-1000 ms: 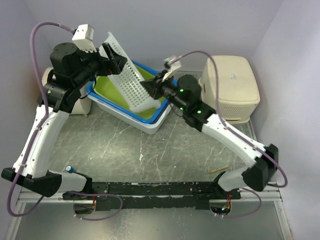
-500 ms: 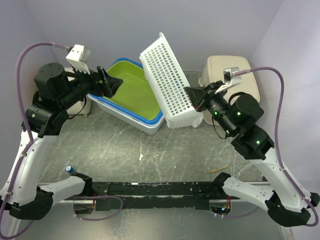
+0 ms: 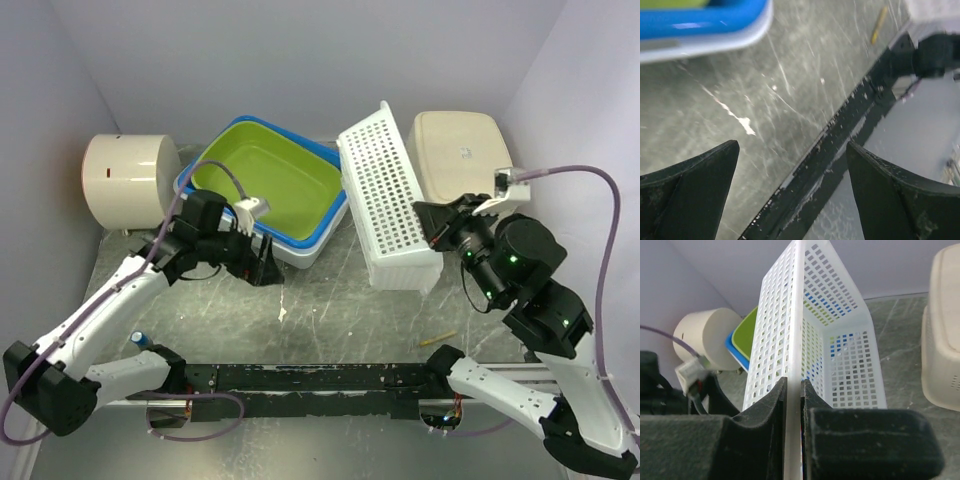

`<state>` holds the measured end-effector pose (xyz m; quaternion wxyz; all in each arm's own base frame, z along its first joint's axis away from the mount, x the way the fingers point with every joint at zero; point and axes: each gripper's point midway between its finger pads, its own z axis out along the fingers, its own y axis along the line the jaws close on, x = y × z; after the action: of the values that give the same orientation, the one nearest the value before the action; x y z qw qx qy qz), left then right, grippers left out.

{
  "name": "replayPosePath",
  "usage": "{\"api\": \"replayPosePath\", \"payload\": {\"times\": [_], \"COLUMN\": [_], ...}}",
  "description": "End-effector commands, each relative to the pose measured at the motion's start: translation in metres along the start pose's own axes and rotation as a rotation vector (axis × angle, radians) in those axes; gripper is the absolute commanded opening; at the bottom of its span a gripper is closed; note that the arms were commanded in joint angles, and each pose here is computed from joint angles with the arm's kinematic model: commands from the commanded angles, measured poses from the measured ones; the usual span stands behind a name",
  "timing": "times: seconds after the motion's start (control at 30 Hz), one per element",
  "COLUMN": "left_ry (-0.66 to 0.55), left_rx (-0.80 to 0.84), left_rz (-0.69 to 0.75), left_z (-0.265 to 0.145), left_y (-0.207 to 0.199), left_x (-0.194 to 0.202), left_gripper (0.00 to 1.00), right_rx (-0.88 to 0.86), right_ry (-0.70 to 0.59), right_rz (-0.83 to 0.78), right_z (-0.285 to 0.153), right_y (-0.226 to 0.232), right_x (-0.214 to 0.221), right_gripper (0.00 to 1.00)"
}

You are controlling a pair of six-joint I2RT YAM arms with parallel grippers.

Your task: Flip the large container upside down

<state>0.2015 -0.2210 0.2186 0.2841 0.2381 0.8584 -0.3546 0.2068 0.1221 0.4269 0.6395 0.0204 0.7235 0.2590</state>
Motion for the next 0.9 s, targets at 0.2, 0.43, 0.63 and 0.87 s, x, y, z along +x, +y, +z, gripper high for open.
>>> {"api": "replayPosePath", "payload": {"times": [0.2,0.43,0.63,0.87], "left_ry": [-0.009,-0.104,-0.209,-0.287], "left_rx": [0.192,0.132,0.170,0.182], "left_rz": [-0.076,-0.048,-0.039,-0.048], "left_z": [0.098,0.155,0.183,0.138], "left_y": [-0.006,0.020,0.017,-0.008], "left_x": [-0.011,-0.077,-0.135,-0.174], "left_gripper": [0.99,1.00,0.99,1.00], "right_rx": [0.098,0.115,0.120,0.080], "right_ry": [-0.165,-0.177,-0.158,-0.048], "right_rz": [0.125,0.230,0.329,0.408], "right_z": [-0.038,-0.052,-0.055,-0.041], "right_y": [-0.017,-0.026,-0.031,-0.023], "right_x": [-0.062,-0.058,-0.042,0.001], "right_gripper": [0.00,0.00,0.00,0.00]}}
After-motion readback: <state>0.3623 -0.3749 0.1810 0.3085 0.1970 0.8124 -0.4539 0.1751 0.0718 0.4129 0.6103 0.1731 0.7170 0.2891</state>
